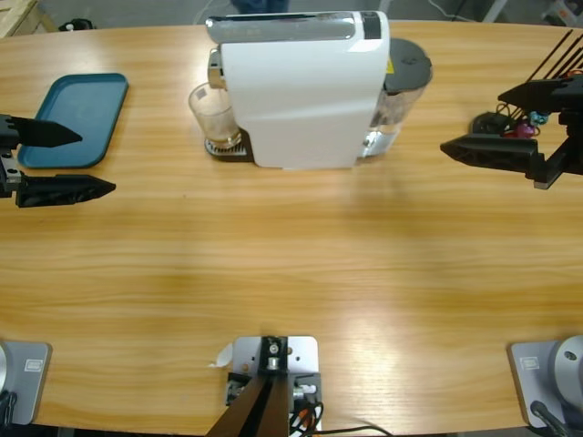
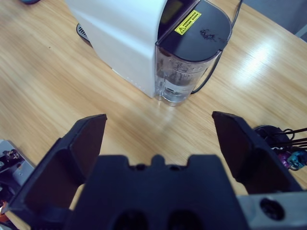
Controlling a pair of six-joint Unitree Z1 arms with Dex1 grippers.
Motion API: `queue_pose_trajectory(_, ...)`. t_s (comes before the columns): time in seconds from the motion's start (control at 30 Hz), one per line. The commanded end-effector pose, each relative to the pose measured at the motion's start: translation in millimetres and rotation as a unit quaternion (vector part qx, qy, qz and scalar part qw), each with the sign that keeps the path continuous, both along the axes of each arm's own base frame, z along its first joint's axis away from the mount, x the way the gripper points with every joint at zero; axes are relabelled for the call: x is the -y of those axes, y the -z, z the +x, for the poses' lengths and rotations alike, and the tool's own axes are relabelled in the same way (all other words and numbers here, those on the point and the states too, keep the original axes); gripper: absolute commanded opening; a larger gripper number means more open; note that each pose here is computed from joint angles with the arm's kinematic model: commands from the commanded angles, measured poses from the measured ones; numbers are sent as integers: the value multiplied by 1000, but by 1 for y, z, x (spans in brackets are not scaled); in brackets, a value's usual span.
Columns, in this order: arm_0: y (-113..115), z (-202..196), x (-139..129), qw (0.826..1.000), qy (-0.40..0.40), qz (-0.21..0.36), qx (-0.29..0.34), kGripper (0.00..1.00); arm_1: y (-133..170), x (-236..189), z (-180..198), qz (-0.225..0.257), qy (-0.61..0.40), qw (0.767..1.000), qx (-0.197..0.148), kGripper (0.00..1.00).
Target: Pour coffee
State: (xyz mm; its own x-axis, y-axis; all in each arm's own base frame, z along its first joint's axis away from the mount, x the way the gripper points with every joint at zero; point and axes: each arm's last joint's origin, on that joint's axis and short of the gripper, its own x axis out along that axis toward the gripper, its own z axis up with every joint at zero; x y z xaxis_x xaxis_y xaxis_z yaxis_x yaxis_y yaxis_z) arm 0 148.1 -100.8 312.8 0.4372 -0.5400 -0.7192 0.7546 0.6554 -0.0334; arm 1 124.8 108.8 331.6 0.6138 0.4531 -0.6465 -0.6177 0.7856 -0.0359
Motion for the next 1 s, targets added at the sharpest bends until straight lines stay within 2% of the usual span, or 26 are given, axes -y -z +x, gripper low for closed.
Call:
queue_pose_trajectory(0.03, 19, 8, 6, 999, 11, 25, -22, 996, 14, 4, -4, -4, 1, 1000, -20, 1000)
queue_pose_trajectory(0.23, 29, 20, 13, 999, 24, 34, -19, 996, 17, 1, -2, -8, 2, 1000, -28, 1000)
queue_pose_trajectory(0.73, 49, 50, 25, 997, 50, 38, 37, 995, 26, -6, 7, -25, 4, 999, -45, 1000)
queue_pose_trajectory(1.0, 59, 71, 30, 994, 68, 41, 72, 991, 27, -6, 9, -39, 17, 998, -39, 1000)
